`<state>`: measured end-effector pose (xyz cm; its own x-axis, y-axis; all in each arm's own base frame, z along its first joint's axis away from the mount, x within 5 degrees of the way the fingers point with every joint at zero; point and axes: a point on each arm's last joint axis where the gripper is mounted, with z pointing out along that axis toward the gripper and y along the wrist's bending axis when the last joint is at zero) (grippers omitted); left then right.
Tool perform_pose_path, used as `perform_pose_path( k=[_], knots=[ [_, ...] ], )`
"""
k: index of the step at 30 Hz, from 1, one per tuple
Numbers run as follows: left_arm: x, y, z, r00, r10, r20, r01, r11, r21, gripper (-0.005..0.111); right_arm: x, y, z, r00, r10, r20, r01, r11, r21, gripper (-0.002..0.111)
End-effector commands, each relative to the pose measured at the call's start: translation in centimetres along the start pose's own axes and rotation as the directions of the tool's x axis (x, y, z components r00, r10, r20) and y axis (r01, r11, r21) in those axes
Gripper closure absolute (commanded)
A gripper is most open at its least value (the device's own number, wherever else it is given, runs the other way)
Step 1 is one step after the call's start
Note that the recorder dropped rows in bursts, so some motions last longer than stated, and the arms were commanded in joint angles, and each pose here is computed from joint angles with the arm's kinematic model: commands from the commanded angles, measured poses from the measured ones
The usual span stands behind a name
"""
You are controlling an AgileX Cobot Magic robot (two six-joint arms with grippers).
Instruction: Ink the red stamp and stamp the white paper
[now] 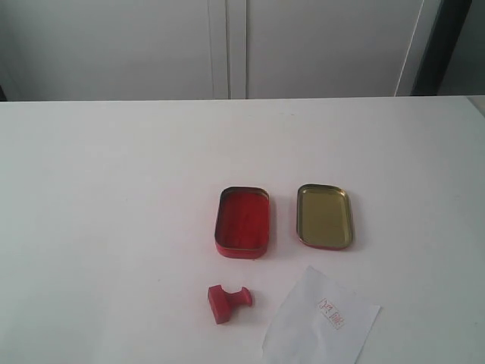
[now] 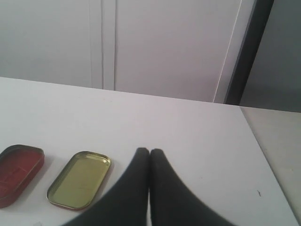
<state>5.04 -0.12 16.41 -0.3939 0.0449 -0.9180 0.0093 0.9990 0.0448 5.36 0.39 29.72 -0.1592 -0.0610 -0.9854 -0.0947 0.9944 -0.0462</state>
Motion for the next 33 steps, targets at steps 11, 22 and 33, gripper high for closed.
perform_pose_path(
  k=[11, 22, 33],
  knots=[
    [0.1, -0.1, 0.0, 1.000, -0.011, 0.001, 0.011, 1.000, 0.007, 0.107, 0.8, 0.0, -0.1, 1.000, -0.004, 0.014, 0.003, 1.000, 0.012, 0.108],
    [0.1, -0.1, 0.0, 1.000, -0.011, 0.001, 0.011, 1.000, 0.007, 0.107, 6.0, 0.2, -0.2, 1.000, -0.002, 0.005, 0.002, 1.000, 0.011, 0.108],
    [0.1, -0.1, 0.0, 1.000, -0.011, 0.001, 0.011, 1.000, 0.007, 0.107, 10.6, 0.5, 1.6, 0.995, -0.005, -0.101, 0.005, 1.000, 0.003, 0.108]
  ],
)
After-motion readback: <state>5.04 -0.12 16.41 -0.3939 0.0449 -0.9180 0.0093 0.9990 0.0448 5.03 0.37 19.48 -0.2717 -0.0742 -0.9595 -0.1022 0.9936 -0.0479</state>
